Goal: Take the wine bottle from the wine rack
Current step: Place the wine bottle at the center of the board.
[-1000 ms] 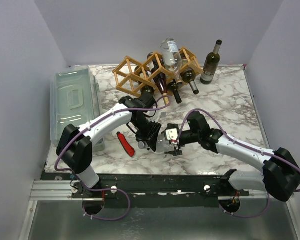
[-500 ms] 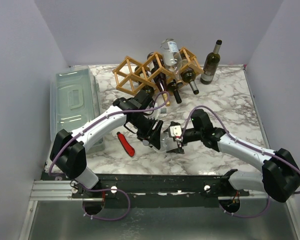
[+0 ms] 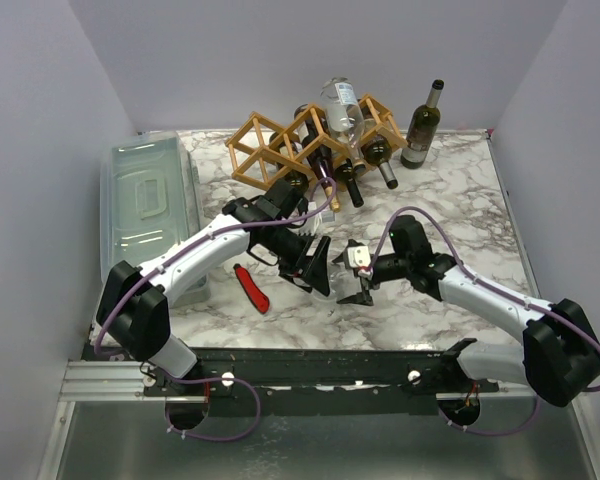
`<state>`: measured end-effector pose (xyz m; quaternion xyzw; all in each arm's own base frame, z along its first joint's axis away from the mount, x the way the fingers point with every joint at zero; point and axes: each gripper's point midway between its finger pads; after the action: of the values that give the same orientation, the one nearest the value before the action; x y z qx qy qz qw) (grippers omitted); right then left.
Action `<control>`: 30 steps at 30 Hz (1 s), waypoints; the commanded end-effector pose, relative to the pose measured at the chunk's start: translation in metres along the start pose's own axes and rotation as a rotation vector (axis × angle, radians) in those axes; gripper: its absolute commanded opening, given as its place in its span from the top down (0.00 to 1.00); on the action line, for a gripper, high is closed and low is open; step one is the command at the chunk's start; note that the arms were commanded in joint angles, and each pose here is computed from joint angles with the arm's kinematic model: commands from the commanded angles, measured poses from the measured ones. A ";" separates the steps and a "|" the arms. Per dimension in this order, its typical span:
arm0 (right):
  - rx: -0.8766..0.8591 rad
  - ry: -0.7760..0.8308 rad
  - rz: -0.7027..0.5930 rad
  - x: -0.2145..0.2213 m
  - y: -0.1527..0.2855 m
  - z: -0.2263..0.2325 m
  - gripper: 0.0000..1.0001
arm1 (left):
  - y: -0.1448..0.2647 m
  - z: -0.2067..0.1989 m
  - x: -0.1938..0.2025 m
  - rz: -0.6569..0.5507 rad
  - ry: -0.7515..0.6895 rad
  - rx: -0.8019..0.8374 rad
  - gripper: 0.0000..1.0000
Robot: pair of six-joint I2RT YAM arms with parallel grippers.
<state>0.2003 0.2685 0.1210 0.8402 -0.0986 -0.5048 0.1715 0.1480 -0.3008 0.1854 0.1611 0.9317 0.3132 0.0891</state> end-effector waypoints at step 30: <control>-0.067 -0.143 0.016 0.038 0.028 0.028 0.07 | 0.012 -0.041 -0.013 -0.136 -0.298 0.210 0.29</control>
<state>0.2090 0.2392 0.1190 0.8340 -0.0821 -0.5231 0.1551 0.1566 -0.3173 0.2192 0.1396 0.9474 0.2054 0.2020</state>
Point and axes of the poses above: each gripper's point midway between its finger pads, its own y axis back along the fingers, its own z axis along the line the jaws close on, x = y × z, and after that the axes turned 11 degrees about y, right-handed
